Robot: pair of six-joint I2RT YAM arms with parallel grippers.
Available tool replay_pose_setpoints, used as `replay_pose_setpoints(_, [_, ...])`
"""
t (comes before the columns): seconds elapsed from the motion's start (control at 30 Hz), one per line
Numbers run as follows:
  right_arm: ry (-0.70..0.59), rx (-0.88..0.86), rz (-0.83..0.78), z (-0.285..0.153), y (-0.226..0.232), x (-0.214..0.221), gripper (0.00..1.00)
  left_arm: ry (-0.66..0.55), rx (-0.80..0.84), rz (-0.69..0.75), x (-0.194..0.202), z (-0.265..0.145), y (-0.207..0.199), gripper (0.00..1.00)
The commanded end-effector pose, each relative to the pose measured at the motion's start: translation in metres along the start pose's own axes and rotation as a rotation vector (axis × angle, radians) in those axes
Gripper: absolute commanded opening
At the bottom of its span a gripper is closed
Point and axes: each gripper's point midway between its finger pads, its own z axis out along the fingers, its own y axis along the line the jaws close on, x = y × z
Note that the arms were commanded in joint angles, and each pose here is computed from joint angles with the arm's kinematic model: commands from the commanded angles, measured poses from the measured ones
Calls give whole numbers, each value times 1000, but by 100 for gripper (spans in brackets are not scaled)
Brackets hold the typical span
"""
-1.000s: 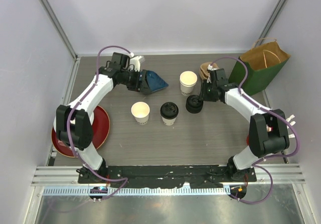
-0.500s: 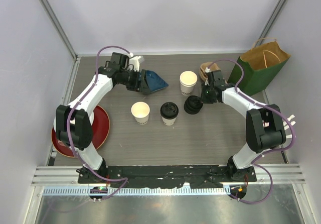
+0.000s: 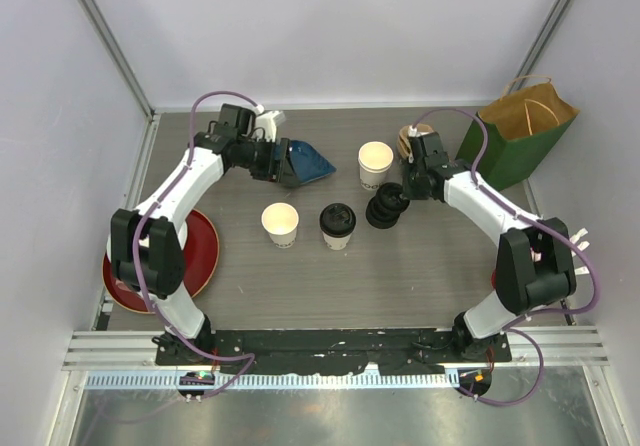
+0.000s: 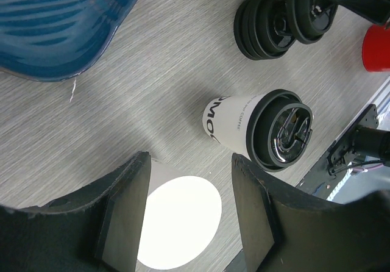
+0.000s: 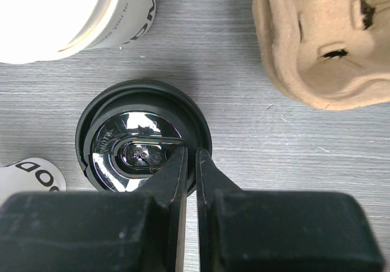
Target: Pack the takeout coffee
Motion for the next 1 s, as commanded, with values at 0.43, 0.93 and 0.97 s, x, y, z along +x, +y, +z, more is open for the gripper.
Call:
replay_pose_setpoints(0.43, [-327,-217,-395,-139,143,-93,1,-107,-88,17,-6,-82,23,61])
replay_pose_setpoints(0.93, [-92,-435,-771,-115,295,-31,1,-121,-198,-165,35,-130,75,64])
replay_pose_setpoints(0.97, [-80,-434,-777,-114,295,-27,1,-118,-200,-165,36,-128,75,64])
